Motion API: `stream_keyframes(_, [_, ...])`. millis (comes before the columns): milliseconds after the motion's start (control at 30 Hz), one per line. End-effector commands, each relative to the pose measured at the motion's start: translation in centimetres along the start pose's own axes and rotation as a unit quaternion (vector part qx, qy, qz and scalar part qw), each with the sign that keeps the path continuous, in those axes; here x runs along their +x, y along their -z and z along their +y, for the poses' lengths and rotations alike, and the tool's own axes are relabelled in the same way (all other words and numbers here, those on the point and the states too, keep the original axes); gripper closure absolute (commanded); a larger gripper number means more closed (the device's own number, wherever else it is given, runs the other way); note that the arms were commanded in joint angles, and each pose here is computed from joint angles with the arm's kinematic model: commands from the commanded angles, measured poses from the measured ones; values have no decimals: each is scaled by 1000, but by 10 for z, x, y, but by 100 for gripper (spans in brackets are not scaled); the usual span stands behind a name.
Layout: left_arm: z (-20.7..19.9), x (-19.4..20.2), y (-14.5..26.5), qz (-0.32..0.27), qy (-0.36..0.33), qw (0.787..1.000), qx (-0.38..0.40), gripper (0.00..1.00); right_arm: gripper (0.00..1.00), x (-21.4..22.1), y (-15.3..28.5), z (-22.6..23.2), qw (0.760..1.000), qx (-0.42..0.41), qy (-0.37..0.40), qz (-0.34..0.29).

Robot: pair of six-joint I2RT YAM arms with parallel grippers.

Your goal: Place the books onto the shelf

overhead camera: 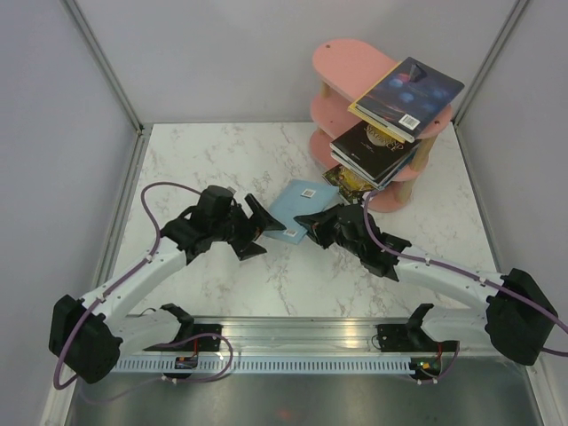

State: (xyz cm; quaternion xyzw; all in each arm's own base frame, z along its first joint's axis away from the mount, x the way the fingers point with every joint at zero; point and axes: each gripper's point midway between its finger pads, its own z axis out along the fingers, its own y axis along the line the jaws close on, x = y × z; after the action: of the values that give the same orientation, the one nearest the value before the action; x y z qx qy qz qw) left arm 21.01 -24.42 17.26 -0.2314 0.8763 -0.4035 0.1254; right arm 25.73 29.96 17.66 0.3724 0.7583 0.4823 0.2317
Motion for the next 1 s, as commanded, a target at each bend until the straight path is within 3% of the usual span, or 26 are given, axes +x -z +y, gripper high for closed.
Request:
stream_keyframes(0, [-24,-17,8,-47,23,998,29,5,100,7,12,90,990,-128,-53,15])
stream_keyframes(267, [-46,-53,22,-144,37,988,42,26,100,24,15,116,974,-169,-144,51])
stream_keyframes(367, [-62,-63,33,-171,36,983,58,46,100,22,16,128,969,-180,-162,45])
stream_keyframes(500, [-70,-71,41,-194,38,978,67,51,100,23,15,138,962,-192,-186,54])
stream_keyframes(600, [-72,-76,43,-206,38,976,67,76,100,28,14,139,963,-188,-182,61])
stream_keyframes(633, [-73,-76,44,-207,37,975,68,93,100,29,14,139,963,-187,-181,64])
stream_keyframes(667, [-74,-78,44,-210,36,975,69,98,100,31,13,138,963,-187,-179,68])
stream_keyframes(900, [-86,-92,63,-243,3,967,82,98,98,40,18,126,966,-183,-156,95])
stream_keyframes(967, [-88,-98,71,-256,-9,963,86,98,80,42,20,123,967,-178,-150,100])
